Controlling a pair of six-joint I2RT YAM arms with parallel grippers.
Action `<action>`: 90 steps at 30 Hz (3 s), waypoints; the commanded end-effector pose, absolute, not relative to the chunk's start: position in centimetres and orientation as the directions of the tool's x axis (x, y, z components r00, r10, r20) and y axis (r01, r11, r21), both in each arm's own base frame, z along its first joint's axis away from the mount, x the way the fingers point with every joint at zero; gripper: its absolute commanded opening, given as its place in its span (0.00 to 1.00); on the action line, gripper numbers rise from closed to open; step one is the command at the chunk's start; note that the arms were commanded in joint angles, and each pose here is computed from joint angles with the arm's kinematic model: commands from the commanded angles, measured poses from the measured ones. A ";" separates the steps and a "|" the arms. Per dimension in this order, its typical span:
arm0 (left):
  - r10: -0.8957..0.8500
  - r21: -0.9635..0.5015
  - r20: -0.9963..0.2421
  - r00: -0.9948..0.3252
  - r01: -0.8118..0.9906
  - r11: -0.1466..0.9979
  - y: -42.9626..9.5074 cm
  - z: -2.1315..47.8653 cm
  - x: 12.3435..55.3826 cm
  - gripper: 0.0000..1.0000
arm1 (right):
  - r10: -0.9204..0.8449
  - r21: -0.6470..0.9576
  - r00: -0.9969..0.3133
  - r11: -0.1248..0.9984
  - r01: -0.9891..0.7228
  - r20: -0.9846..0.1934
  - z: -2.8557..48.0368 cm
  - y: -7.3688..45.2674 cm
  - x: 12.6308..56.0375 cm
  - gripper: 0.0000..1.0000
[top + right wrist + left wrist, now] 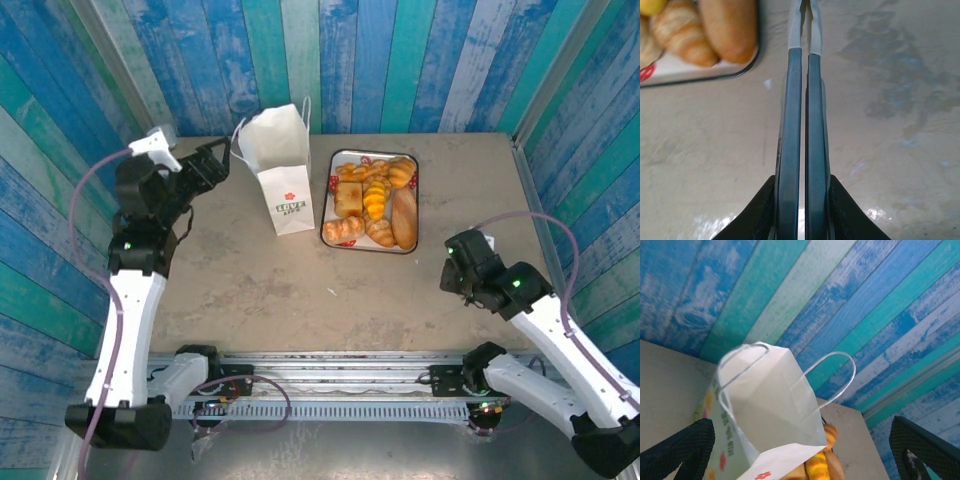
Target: Take the fake bread out of the paper bag
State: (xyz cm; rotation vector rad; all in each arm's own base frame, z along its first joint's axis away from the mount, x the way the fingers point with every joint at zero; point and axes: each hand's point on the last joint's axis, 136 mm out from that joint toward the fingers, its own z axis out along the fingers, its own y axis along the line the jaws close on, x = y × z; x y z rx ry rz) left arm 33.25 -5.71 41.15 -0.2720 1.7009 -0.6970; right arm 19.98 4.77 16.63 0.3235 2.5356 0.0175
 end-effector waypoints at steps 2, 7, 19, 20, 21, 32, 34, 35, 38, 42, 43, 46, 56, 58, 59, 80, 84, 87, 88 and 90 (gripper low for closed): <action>-0.497 -0.506 -0.856 -0.141 0.030 0.862 -2.1 40.0 30.7 0.94 | 0.190 0.063 -0.785 0.980 0.189 -0.590 17.7 3.5 23.2 0.25; -0.497 -0.494 -0.868 0.007 -0.121 0.861 1.5 39.4 27.5 0.94 | 0.183 0.099 -0.796 0.983 0.154 -0.577 16.8 3.7 27.1 0.28; -0.567 -0.576 -0.816 0.113 -0.242 0.781 4.2 33.5 26.0 0.94 | 0.189 0.088 -0.905 0.982 0.168 -0.381 9.6 2.6 31.6 0.33; -0.569 -0.577 -0.815 0.111 -0.252 0.777 4.3 33.1 26.1 0.94 | 0.191 0.080 -0.914 0.981 0.174 -0.358 8.9 2.4 31.4 0.34; -0.569 -0.576 -0.815 0.110 -0.259 0.775 4.4 32.9 26.2 0.94 | 0.196 0.072 -0.919 0.981 0.182 -0.343 8.4 2.1 31.2 0.35; -0.564 -0.555 -0.823 0.063 -0.293 0.778 4.4 30.9 27.3 0.94 | 0.272 0.007 -0.939 0.961 0.277 -0.211 4.0 0.0 28.9 0.49; -0.569 -0.555 -0.821 0.048 -0.302 0.775 4.3 30.1 27.6 0.94 | 0.288 -0.026 -0.937 0.954 0.299 -0.198 3.6 -0.7 28.8 0.50; -0.572 -0.555 -0.819 0.040 -0.310 0.772 4.4 29.6 27.7 0.94 | 0.294 -0.049 -0.936 0.950 0.309 -0.192 3.4 -1.1 28.6 0.51; -0.578 -0.550 -0.816 0.024 -0.341 0.762 4.6 27.9 27.7 0.94 | 0.301 -0.086 -0.937 0.944 0.320 -0.179 2.8 -1.7 28.5 0.53; -0.576 -0.541 -0.817 0.020 -0.371 0.755 5.0 26.8 27.7 0.94 | 0.295 -0.080 -0.941 0.947 0.311 -0.167 2.4 -1.5 28.5 0.56; -0.577 -0.540 -0.816 0.019 -0.380 0.751 5.1 26.6 27.6 0.94 | 0.297 -0.081 -0.939 0.946 0.313 -0.171 2.5 -1.6 28.5 0.70; -0.587 -0.548 -0.809 0.027 -0.396 0.737 5.4 25.8 27.6 0.94 | 0.297 -0.082 -0.935 0.945 0.317 -0.194 3.1 -1.7 28.7 1.00; -0.616 -0.595 -0.777 0.126 -0.465 0.656 7.1 22.0 27.1 0.94 | 0.294 -0.050 -0.844 0.935 0.351 -0.448 12.2 -2.8 30.2 1.00; -0.605 -0.589 -0.785 0.133 -0.462 0.663 7.2 21.3 27.2 0.94 | 0.293 -0.049 -0.795 0.926 0.374 -0.532 14.8 -3.5 30.4 1.00; -0.593 -0.579 -0.795 0.133 -0.458 0.674 7.2 21.1 27.3 0.94 | 0.293 -0.048 -0.770 0.921 0.386 -0.567 15.9 -3.8 30.5 1.00; -0.091 -0.071 -0.992 -0.084 -0.223 0.972 3.2 17.1 32.9 0.94 | 0.234 -0.019 -0.448 0.871 0.491 -0.863 20.7 -7.0 31.7 1.00; -0.040 -0.023 -0.997 -0.067 -0.225 0.974 3.3 17.0 33.6 0.94 | 0.169 -0.060 -0.442 0.887 0.458 -0.881 18.9 -7.0 32.0 1.00; -0.035 -0.020 -0.998 -0.059 -0.230 0.973 3.4 16.7 34.1 0.94 | 0.149 -0.063 -0.433 0.897 0.438 -0.889 17.7 -6.8 32.0 1.00; -0.035 -0.021 -0.997 -0.062 -0.224 0.974 3.3 16.5 34.3 0.94 | 0.144 -0.061 -0.426 0.900 0.431 -0.893 17.6 -6.7 32.1 1.00; -0.041 -0.028 -0.997 -0.061 -0.201 0.979 3.0 16.1 34.9 0.94 | 0.132 -0.056 -0.415 0.910 0.411 -0.900 16.8 -6.4 32.2 1.00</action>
